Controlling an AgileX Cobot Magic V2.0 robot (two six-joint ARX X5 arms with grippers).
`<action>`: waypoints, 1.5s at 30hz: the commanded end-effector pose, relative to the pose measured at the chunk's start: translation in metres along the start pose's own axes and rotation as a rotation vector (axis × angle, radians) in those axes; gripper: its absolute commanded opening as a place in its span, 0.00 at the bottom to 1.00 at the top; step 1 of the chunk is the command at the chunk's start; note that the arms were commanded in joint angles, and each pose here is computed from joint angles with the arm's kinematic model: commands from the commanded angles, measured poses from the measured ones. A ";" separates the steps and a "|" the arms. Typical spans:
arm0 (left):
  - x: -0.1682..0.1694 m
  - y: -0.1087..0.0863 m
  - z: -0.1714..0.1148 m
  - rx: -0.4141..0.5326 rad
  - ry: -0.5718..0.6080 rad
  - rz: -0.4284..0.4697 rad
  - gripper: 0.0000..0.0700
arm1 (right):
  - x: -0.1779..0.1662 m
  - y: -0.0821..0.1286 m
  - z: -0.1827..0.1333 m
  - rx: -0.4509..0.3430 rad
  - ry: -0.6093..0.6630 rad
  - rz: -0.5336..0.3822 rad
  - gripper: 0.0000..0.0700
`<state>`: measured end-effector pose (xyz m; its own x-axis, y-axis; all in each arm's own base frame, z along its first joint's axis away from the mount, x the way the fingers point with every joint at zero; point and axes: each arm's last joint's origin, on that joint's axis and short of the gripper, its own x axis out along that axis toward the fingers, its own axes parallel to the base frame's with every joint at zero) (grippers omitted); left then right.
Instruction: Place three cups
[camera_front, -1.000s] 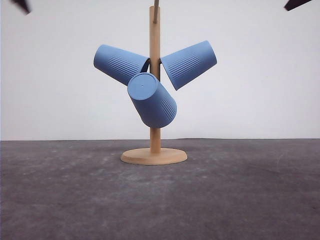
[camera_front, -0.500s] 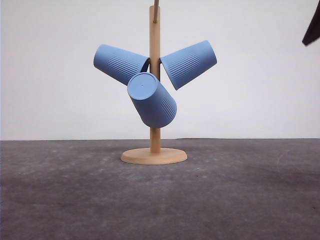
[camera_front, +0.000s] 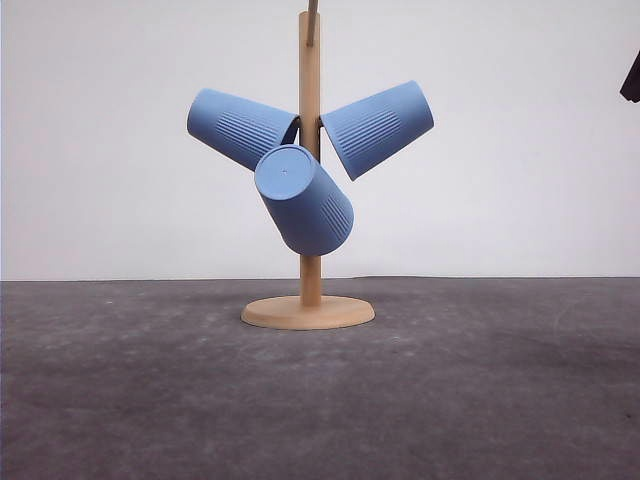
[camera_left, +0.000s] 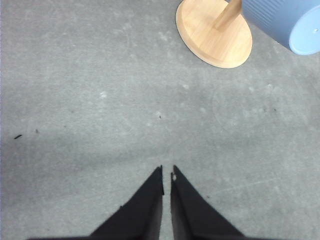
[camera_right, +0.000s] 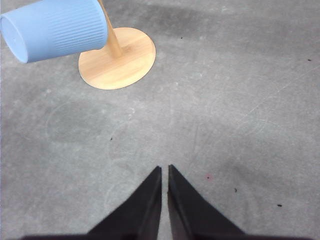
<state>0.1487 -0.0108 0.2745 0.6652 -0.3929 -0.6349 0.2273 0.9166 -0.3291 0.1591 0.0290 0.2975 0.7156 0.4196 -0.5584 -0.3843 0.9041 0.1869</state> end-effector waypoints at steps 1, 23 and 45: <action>-0.002 -0.001 0.005 0.014 -0.018 -0.005 0.00 | -0.001 0.000 0.004 -0.011 -0.017 0.000 0.02; 0.017 0.022 -0.094 0.194 -0.504 0.197 0.00 | -0.001 0.000 0.004 -0.011 -0.018 0.000 0.02; 0.041 0.037 -0.124 0.173 -0.594 0.334 0.00 | -0.001 0.000 0.004 -0.011 -0.018 0.000 0.02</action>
<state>0.0948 -0.0021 0.1567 0.9879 -0.0253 -0.1533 0.0191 0.9989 -0.0417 0.1592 0.0290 0.2976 0.7165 0.4200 -0.5570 -0.3851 0.9039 0.1861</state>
